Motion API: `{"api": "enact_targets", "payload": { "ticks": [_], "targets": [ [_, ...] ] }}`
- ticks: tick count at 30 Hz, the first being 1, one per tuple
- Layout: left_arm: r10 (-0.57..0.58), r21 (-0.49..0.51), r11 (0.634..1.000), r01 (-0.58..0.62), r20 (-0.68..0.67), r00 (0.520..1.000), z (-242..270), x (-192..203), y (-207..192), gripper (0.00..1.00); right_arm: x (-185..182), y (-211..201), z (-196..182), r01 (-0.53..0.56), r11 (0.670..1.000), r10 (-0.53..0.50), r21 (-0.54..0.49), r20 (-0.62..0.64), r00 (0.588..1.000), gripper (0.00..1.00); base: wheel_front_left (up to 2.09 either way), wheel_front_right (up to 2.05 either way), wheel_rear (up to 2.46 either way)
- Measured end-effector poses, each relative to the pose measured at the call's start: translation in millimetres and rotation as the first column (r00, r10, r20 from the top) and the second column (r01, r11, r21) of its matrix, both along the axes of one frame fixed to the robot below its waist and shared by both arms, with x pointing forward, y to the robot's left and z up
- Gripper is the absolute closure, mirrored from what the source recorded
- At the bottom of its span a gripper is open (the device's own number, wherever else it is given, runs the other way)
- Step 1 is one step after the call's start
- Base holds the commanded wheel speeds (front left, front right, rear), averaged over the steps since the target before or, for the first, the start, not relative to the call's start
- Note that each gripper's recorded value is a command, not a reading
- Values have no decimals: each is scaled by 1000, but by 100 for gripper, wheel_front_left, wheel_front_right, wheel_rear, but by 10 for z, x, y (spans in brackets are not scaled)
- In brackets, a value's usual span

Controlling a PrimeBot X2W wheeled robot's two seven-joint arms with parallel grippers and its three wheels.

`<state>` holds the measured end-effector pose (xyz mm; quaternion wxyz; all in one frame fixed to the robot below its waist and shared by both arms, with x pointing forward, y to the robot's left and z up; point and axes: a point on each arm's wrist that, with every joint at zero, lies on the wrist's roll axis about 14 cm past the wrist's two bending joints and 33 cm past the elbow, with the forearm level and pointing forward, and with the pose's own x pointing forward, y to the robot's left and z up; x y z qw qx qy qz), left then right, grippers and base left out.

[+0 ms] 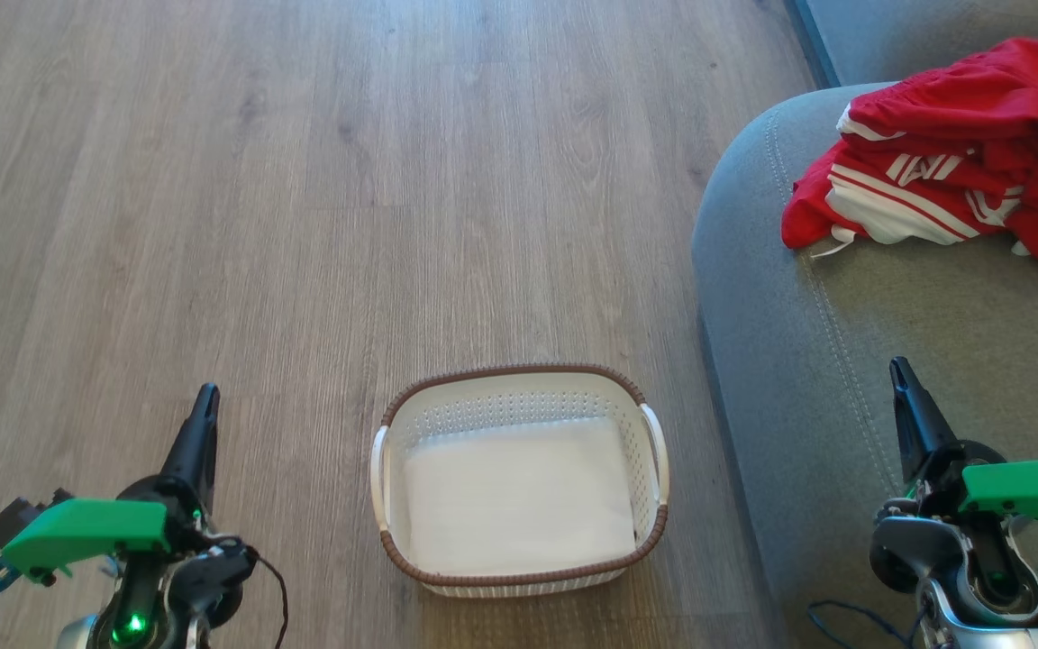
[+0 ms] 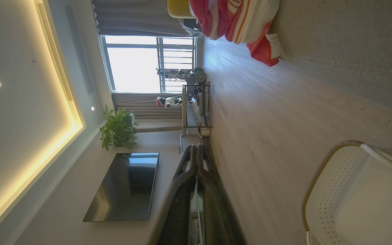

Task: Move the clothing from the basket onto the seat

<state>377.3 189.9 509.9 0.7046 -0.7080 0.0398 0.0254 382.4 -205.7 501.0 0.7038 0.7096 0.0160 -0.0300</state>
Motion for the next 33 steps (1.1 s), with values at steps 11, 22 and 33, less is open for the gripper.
{"api": "enact_targets", "payload": {
  "ticks": [11, 22, 33],
  "targets": [
    [0, 0, 1000, 0, 0, 1000, 0, 0, 0, 100, 2, 20, 2, 0, 1000, 0, 8, 0, 1000, 100, 0, 0, 0],
    [0, 0, 1000, 0, 0, 1000, 0, 0, 0, 100, 5, -4, 17, 3, 1000, -3, 3, 2, 1000, 100, 0, 0, 0],
    [0, 0, 1000, 0, 0, 1000, -1, 0, 0, 100, 6, 10, 23, -1, 1000, 1, 5, 3, 1000, 100, 0, 0, 0]
  ]
}}
